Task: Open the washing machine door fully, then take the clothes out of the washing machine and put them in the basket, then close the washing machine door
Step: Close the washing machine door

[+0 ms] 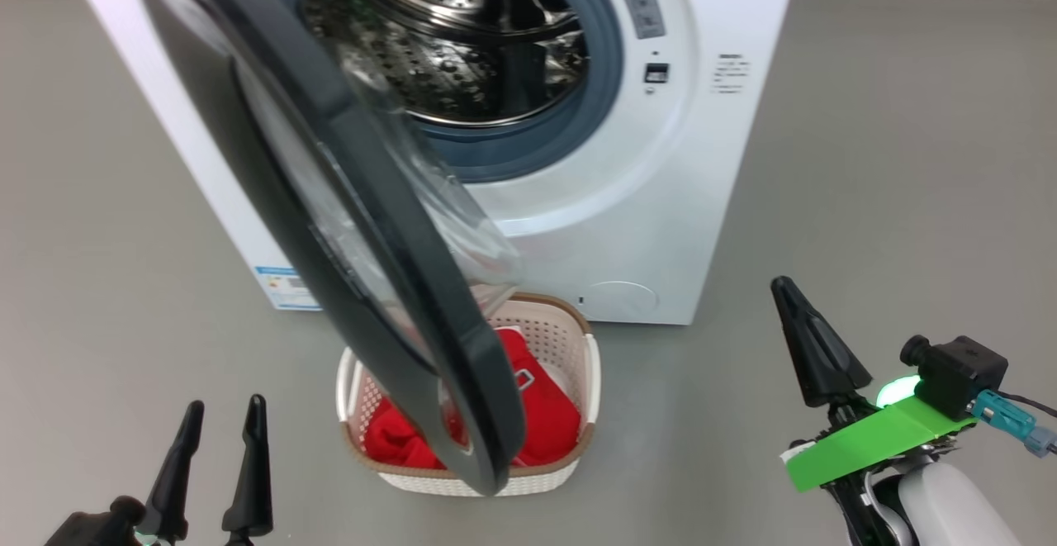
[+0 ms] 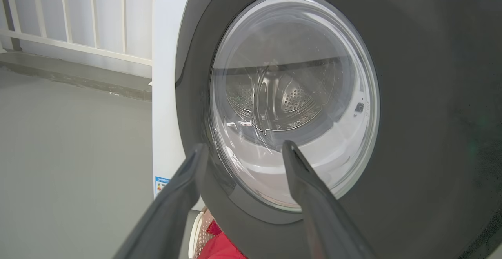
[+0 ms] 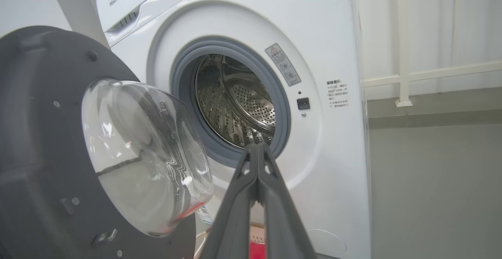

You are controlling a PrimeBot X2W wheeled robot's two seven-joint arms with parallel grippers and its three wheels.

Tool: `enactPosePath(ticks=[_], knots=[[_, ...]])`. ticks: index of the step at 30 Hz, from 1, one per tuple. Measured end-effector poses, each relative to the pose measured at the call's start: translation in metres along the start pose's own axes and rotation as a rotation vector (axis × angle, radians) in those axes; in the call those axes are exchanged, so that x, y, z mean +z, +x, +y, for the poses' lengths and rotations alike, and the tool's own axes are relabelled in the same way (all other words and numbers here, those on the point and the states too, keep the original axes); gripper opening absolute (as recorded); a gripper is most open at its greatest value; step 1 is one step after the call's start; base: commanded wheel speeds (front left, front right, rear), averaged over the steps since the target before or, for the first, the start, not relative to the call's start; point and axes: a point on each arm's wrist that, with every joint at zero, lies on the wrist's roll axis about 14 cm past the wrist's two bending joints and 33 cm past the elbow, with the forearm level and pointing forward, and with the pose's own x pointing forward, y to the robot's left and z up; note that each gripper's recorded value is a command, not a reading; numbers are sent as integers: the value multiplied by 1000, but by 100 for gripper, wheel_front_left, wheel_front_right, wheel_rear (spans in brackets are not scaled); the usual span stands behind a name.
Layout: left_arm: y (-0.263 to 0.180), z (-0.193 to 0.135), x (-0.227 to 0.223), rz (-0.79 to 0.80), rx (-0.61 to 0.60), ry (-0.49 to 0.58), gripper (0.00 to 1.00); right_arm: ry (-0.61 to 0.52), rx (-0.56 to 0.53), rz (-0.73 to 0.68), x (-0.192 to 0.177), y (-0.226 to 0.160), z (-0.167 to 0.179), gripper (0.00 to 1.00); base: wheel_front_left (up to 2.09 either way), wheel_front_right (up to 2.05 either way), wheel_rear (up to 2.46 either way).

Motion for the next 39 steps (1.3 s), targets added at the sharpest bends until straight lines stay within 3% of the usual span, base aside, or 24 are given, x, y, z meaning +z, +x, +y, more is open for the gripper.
enactPosePath(ticks=[13,21,25,31,39], knots=[[-24,20,14,-40,76,2,100,72,254,-109,30,29,87,0,0,0,0],[-43,35,21,-62,136,-6,100,135,503,-209,62,21,168,0,0,0,0],[-48,38,23,-68,151,-5,100,152,577,-212,65,13,191,0,0,0,0],[-55,43,24,-74,170,-4,100,148,713,-165,53,-7,227,0,0,0,0],[-60,47,26,-80,185,-10,100,86,798,-59,18,-24,245,0,0,0,0]])
